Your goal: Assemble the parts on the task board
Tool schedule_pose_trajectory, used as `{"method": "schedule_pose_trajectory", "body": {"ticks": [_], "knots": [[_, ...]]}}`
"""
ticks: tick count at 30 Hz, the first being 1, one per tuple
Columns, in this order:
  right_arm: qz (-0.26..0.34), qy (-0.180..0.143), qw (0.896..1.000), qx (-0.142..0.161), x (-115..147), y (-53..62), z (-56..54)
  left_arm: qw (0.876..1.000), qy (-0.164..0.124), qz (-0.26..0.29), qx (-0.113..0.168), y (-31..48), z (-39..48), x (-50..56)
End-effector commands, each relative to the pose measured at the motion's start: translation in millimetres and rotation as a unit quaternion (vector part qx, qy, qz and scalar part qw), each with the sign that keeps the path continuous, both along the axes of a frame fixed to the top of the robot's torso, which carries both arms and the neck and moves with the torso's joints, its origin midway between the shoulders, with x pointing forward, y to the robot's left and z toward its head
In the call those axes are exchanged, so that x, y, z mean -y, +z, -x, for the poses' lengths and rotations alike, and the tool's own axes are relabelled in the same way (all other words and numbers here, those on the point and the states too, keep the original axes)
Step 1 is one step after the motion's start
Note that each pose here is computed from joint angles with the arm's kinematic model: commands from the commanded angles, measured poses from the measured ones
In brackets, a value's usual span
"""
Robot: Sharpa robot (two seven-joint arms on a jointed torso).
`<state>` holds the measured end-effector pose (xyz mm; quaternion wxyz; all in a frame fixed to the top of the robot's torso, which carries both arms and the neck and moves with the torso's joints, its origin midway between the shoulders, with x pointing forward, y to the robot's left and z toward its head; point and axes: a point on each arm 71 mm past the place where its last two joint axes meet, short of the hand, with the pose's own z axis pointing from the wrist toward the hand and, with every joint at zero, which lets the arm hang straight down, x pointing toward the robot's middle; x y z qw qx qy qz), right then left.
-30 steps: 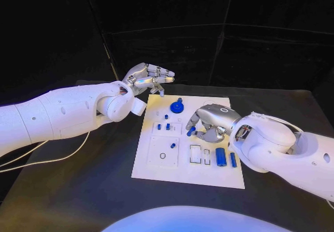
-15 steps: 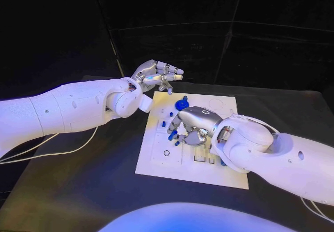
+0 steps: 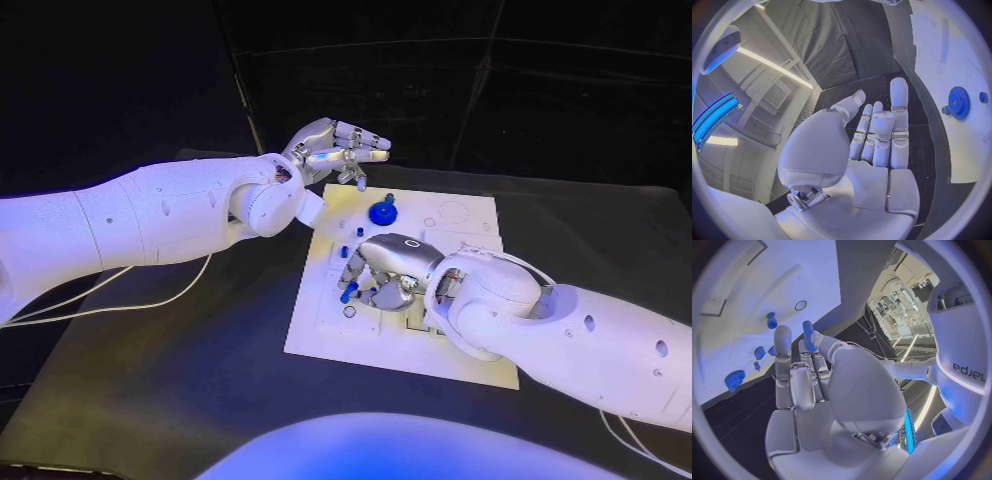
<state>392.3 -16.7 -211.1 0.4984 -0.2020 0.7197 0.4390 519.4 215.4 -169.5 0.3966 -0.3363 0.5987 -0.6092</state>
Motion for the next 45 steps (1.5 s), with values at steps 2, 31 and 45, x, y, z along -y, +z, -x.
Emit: {"method": "schedule_pose_trajectory", "body": {"ticks": [2,31,45], "knots": [[0.014,0.013,1.0,-0.002,-0.8,-3.6,0.8,1.0,-0.007,0.004,0.0,1.0,-0.1,1.5],[0.05,0.013,0.999,-0.002,3.5,-23.0,1.0,1.0,-0.01,0.003,-0.004,0.3,0.0,1.5],[0.06,0.023,0.998,0.002,-3.7,-23.8,4.5,1.0,-0.01,0.003,-0.005,0.4,0.3,1.5]]}}
